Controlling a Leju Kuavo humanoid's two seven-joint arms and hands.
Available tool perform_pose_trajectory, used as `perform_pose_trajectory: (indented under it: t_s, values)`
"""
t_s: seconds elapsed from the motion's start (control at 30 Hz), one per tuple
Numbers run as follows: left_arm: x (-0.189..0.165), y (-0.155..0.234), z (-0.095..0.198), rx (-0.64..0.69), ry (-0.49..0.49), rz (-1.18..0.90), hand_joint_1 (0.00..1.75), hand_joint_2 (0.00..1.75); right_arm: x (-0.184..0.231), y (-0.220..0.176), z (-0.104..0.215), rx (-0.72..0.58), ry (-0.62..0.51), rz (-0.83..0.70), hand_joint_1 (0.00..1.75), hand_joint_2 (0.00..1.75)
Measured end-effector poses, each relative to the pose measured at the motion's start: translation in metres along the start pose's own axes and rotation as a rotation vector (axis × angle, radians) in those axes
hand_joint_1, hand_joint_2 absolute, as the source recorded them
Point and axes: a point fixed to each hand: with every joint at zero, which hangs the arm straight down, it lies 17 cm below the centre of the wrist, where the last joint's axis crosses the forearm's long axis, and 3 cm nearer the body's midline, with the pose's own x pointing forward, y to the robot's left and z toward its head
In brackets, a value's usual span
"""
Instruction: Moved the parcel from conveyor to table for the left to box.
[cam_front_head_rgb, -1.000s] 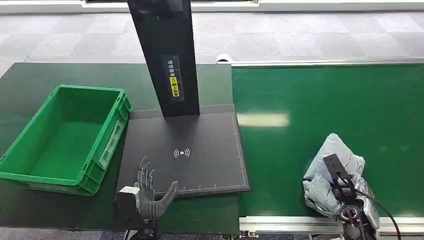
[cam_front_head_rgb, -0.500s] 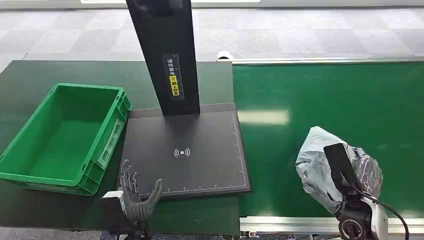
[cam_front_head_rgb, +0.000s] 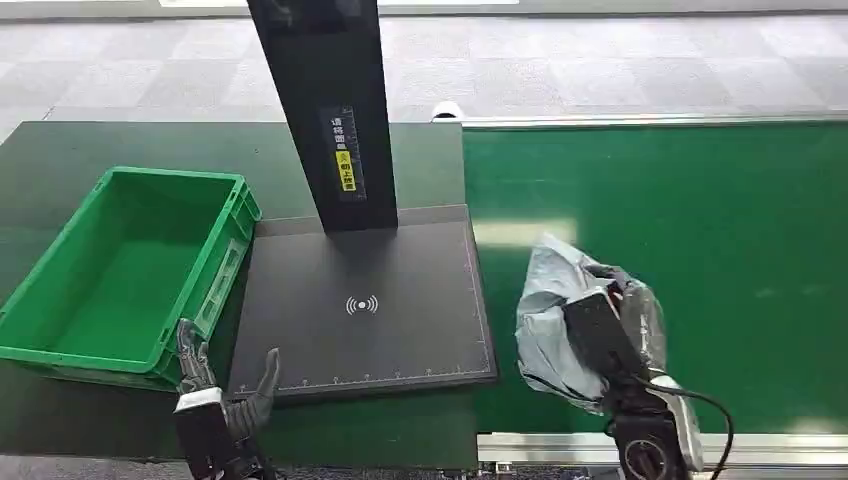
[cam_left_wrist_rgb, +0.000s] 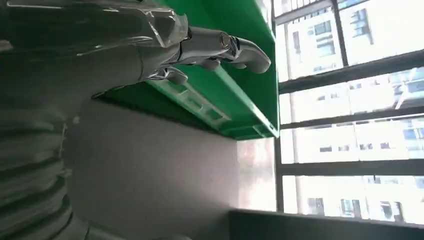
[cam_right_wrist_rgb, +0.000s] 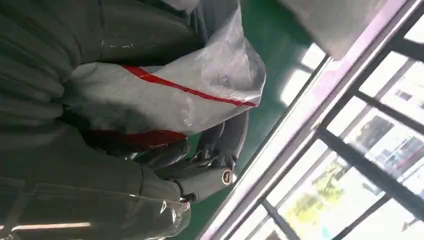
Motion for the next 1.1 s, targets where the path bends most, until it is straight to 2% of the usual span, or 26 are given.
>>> perform_pose_trajectory:
  t_s: [0.13, 0.27, 0.47, 0.8, 1.1]
  values:
    - [0.001, 0.003, -0.011, 0.024, -0.009, -0.004, 0.00, 1.75, 0.020, 0.082, -0.020, 0.179, -0.002, -0.058, 1.75, 1.75]
    - [0.002, 0.002, -0.020, 0.038, -0.013, 0.003, 0.00, 1.75, 0.031, 0.121, -0.033, 0.243, -0.009, -0.069, 1.75, 1.75]
    - [-0.001, -0.001, -0.027, 0.041, -0.011, 0.005, 0.00, 1.75, 0.027, 0.135, -0.038, 0.265, 0.007, -0.069, 1.75, 1.75]
    - [-0.004, -0.007, -0.033, 0.036, -0.008, 0.005, 0.00, 1.75, 0.022, 0.131, -0.042, 0.234, 0.006, -0.051, 1.75, 1.75]
    - [-0.007, -0.013, -0.036, 0.024, -0.005, 0.004, 0.00, 1.75, 0.068, 0.153, -0.041, 0.302, -0.133, -0.084, 1.75, 1.75]
